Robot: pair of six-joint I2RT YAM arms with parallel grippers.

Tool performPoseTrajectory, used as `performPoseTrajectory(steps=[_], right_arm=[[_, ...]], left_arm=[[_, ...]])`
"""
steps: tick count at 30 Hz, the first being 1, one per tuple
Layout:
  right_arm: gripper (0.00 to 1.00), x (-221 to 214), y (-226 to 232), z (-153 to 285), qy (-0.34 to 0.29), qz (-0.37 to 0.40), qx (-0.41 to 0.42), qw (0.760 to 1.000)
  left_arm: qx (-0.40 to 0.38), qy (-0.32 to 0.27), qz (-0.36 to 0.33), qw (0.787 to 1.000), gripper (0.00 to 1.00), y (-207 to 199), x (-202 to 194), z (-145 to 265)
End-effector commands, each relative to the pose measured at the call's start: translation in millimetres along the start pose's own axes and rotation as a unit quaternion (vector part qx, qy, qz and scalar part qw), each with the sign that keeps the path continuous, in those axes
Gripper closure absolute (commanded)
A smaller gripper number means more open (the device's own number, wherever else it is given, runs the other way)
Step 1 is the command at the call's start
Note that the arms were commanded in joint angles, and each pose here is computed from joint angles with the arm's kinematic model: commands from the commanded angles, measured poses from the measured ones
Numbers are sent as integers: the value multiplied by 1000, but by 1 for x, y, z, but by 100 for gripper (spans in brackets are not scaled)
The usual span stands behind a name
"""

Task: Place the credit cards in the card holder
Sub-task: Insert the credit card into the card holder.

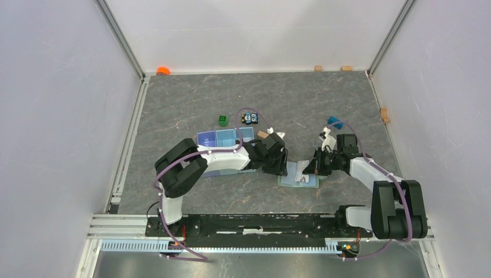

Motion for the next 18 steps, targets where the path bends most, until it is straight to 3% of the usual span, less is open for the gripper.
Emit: performPoseTrajectory(steps=[1,13,18], right_arm=[[100,-16,-3,-7,31,-5,-3,1000],[100,-38,-7,-9,62,-58,-31,996],[100,-49,-9,-8,79,-89,-60,991]], left_arm=[[42,7,-21,999,51,18,-3,-12],[54,17,-29,998,61,23,-5,-16],[63,19,-35,997,74,26,-5,-17]])
Point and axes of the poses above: each gripper's point midway between its finger pads, its own z axis back along the fingers, its own y axis along the line the jaws close on, x = y × z, the point moved 7 cm from there along z, back along the fingers, and after that the axes turned 13 degrees about z, right-handed, at the moved point
